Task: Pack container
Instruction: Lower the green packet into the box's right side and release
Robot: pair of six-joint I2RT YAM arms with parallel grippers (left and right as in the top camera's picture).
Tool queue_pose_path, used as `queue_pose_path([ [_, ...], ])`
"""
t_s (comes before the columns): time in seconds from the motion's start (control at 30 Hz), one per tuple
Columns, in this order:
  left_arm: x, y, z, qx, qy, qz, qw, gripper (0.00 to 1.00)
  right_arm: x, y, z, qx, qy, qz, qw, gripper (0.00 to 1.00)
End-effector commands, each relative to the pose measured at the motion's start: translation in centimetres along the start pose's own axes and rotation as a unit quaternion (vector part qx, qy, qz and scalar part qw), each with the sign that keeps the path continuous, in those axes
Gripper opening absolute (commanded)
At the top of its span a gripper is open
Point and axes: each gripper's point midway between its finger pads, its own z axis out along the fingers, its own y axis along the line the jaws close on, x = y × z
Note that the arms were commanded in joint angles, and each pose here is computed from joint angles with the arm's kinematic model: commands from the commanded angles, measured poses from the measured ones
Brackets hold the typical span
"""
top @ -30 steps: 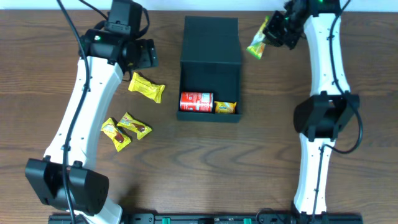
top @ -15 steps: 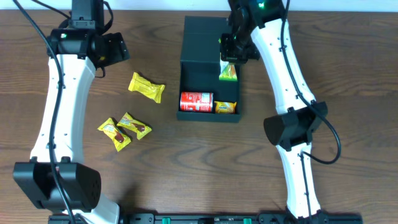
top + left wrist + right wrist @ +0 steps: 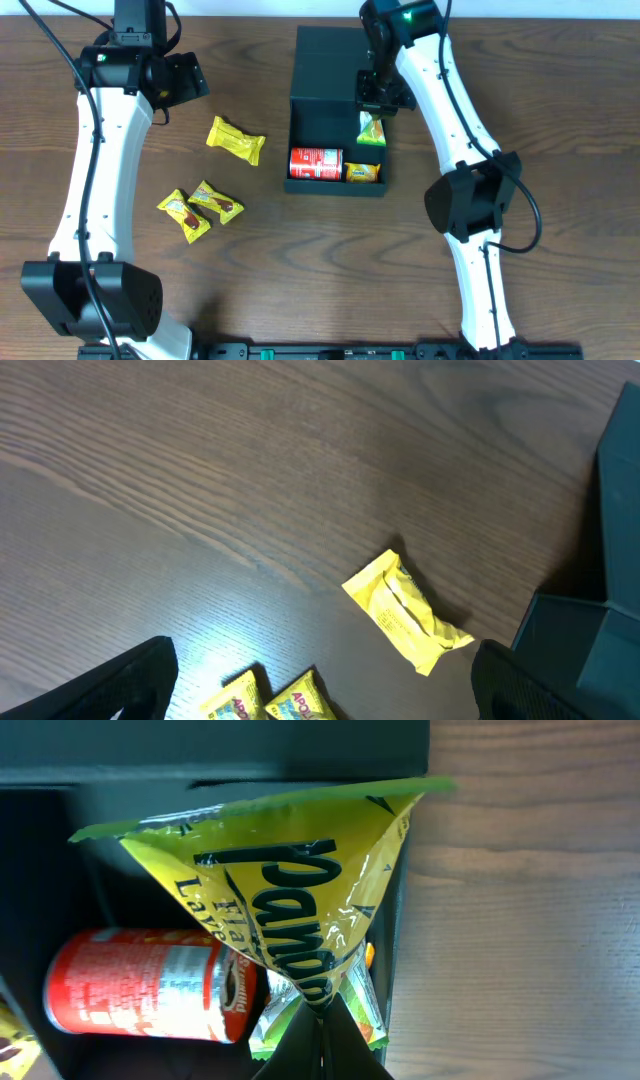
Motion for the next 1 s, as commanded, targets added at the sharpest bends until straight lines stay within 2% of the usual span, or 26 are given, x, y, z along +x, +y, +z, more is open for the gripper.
queue_pose_path([
  [0.0,-0.5,0.2,-1.1,0.006,-0.012,-0.001,1.0,0.95,0.4,-0.1,0.3,0.011,0.004,0.006,1.0,0.02],
  [0.37,-0.4,-0.1,-1.1,0.012,-0.009,0.0,1.0,0.95,2.4,0.5,2.5,0.002,0.057,0.026,0.998,0.02],
  [0.97,-0.2,-0.1,-1.1,0.015,-0.005,0.0,1.0,0.95,3.3,0.3,4.3,0.016,0.078,0.039,0.996,0.02],
])
